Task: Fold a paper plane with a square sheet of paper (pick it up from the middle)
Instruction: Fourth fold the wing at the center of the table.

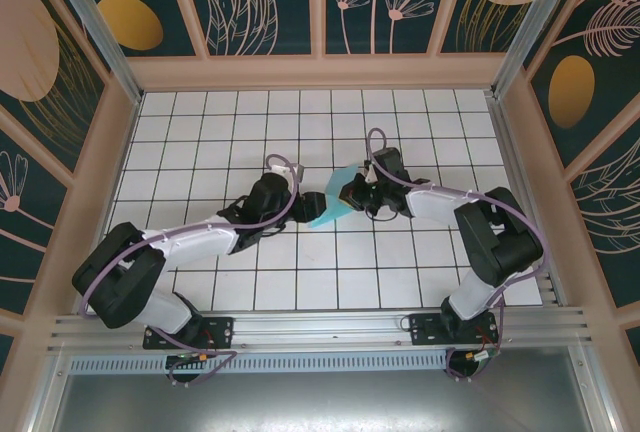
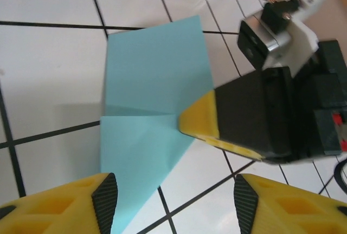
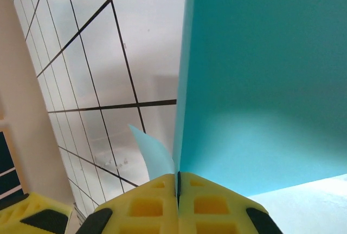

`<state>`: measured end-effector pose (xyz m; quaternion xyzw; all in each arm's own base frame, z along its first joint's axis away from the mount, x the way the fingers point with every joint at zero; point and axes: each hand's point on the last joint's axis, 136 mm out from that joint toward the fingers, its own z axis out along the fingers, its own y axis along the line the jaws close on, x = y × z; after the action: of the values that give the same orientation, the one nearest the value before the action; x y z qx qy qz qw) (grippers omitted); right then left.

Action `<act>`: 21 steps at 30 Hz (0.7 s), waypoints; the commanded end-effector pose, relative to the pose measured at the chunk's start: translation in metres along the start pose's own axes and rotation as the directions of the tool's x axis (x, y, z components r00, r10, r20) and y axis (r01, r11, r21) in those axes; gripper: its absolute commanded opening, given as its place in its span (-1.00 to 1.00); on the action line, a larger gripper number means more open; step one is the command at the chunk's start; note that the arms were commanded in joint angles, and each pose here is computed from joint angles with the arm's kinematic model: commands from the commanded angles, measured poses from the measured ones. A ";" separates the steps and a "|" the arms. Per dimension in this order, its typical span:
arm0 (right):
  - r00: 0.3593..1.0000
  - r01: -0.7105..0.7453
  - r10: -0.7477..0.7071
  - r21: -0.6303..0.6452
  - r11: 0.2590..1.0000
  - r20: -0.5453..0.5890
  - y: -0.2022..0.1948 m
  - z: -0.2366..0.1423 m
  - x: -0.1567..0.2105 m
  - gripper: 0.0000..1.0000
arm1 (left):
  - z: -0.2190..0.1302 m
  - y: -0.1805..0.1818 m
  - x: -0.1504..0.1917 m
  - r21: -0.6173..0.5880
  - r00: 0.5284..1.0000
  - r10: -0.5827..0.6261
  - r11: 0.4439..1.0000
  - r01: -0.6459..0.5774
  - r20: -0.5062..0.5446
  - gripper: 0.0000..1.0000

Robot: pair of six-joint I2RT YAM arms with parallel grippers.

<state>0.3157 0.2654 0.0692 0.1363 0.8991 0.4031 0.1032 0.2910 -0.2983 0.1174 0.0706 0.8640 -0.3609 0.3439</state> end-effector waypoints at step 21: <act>0.982 -0.169 0.170 0.020 0.985 -0.083 0.008 0.003 -0.005 -1.00 | 0.039 0.012 0.026 -0.067 0.840 0.542 0.839 -0.540 0.014 0.25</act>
<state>0.3188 0.2689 0.0714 0.1857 0.8937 0.4058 0.0461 0.2866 -0.3090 0.0665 0.2713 0.8323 -0.2401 0.4196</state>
